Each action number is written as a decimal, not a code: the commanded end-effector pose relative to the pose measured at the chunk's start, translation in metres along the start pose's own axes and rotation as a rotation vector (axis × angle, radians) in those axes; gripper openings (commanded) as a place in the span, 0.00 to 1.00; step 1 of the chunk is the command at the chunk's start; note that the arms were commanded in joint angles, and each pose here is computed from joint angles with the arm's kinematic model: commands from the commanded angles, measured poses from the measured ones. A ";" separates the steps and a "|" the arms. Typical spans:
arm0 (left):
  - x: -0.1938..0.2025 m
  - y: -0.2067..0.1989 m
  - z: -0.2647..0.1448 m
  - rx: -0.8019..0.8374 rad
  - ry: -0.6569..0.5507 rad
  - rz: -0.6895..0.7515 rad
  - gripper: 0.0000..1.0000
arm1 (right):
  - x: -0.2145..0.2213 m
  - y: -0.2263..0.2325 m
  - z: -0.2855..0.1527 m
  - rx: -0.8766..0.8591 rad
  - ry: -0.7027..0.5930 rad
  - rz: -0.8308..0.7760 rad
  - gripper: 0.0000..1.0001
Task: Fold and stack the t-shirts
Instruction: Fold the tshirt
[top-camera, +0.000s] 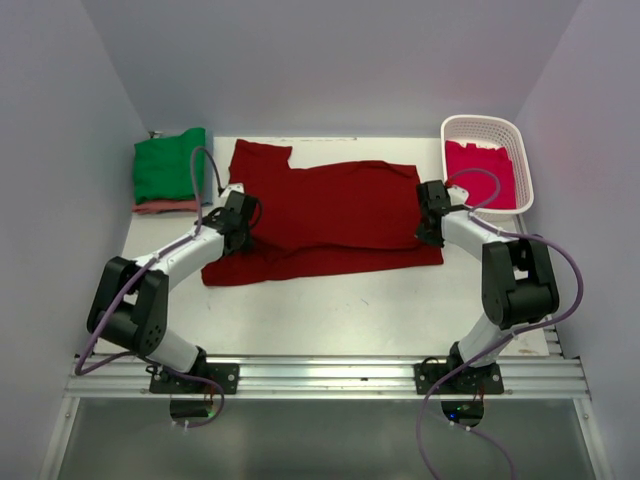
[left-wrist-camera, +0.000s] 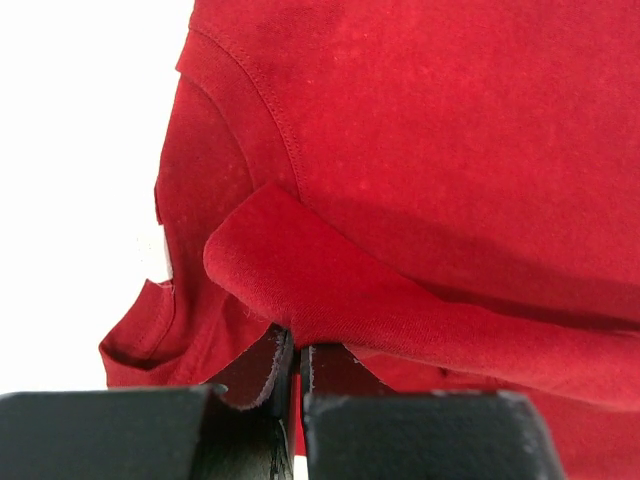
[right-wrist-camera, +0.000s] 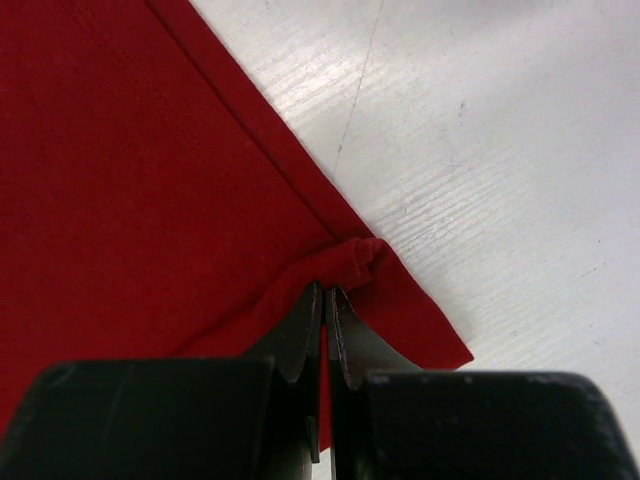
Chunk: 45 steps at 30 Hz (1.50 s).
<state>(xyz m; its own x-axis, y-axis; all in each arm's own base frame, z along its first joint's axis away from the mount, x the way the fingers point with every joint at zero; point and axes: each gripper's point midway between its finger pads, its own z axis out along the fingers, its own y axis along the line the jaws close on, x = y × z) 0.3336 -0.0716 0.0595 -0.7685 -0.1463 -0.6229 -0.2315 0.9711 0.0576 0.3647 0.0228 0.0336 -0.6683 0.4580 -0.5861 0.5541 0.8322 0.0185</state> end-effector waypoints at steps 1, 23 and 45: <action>-0.031 -0.003 0.002 -0.003 -0.084 -0.037 0.00 | -0.032 0.012 -0.004 -0.015 -0.097 0.050 0.00; -0.040 -0.004 0.027 -0.010 -0.072 -0.042 0.00 | -0.038 0.021 0.007 -0.015 -0.103 0.043 0.00; -0.013 -0.004 -0.010 0.151 -0.105 -0.131 1.00 | -0.038 0.013 -0.032 -0.125 -0.198 0.051 0.57</action>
<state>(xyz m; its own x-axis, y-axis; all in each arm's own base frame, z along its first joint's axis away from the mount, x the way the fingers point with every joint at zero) 0.3492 -0.0681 0.0832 -0.6669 -0.2169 -0.7128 -0.2379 0.9686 -0.0721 0.3788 0.0245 0.0695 -0.5642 0.4516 -0.6912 0.5271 0.8414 0.1193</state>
